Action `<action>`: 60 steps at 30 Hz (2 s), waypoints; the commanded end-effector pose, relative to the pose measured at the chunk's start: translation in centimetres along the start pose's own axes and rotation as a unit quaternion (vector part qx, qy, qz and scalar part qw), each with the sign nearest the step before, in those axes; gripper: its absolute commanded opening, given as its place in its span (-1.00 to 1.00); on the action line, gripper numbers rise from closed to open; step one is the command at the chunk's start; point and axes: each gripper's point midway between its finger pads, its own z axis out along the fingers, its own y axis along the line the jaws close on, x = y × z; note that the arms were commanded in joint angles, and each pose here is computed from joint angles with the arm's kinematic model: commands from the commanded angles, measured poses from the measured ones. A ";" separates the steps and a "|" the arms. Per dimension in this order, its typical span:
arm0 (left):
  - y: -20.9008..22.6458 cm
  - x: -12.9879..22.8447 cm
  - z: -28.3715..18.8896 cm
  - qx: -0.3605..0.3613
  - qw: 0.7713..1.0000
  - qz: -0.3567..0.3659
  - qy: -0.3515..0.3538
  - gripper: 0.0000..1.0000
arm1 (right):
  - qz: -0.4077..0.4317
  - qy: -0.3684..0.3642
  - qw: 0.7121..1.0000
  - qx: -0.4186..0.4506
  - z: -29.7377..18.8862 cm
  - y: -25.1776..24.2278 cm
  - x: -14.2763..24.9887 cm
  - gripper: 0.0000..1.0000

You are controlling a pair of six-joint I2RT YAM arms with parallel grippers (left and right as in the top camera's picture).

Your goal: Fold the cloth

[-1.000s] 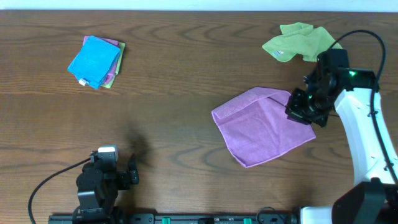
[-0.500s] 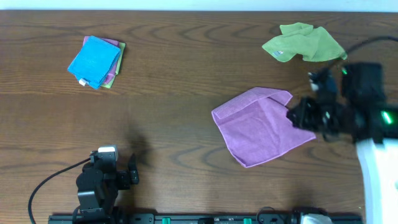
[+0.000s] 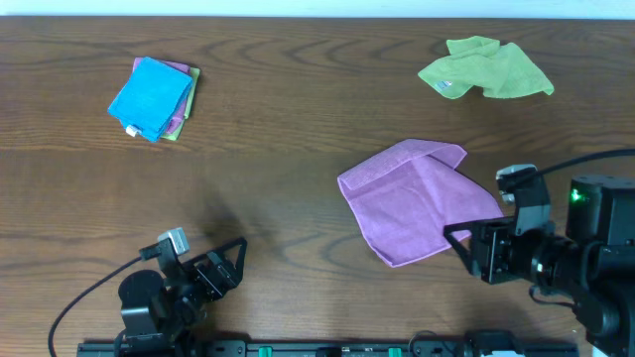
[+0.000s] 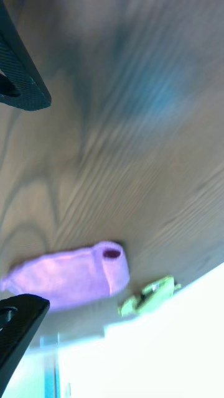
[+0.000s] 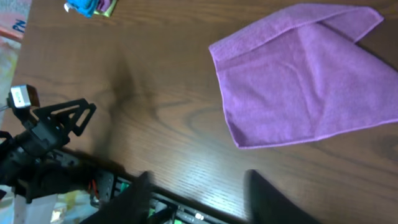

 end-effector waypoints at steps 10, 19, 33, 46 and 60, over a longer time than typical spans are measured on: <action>-2.6 1.2 -0.1 0.066 0.987 -0.140 0.049 0.92 | -0.009 0.027 1.000 -0.012 0.0 0.5 1.4 0.43; -5.0 -0.4 2.0 0.092 0.990 -0.089 0.057 0.93 | -0.024 0.010 1.000 -0.014 0.5 0.3 -0.1 0.27; -9.3 0.1 12.0 -0.025 0.973 0.100 0.208 0.95 | -0.026 0.005 1.000 -0.008 1.1 -0.1 -1.1 -0.97; -12.0 -1.8 18.2 -0.169 0.913 0.295 0.227 0.99 | -0.038 -0.060 0.997 0.021 -0.1 -0.8 -3.2 -0.97; -12.4 2.7 21.7 -0.311 0.758 0.539 0.195 1.00 | -0.033 -0.075 0.996 0.020 -0.5 -0.6 -3.3 -0.97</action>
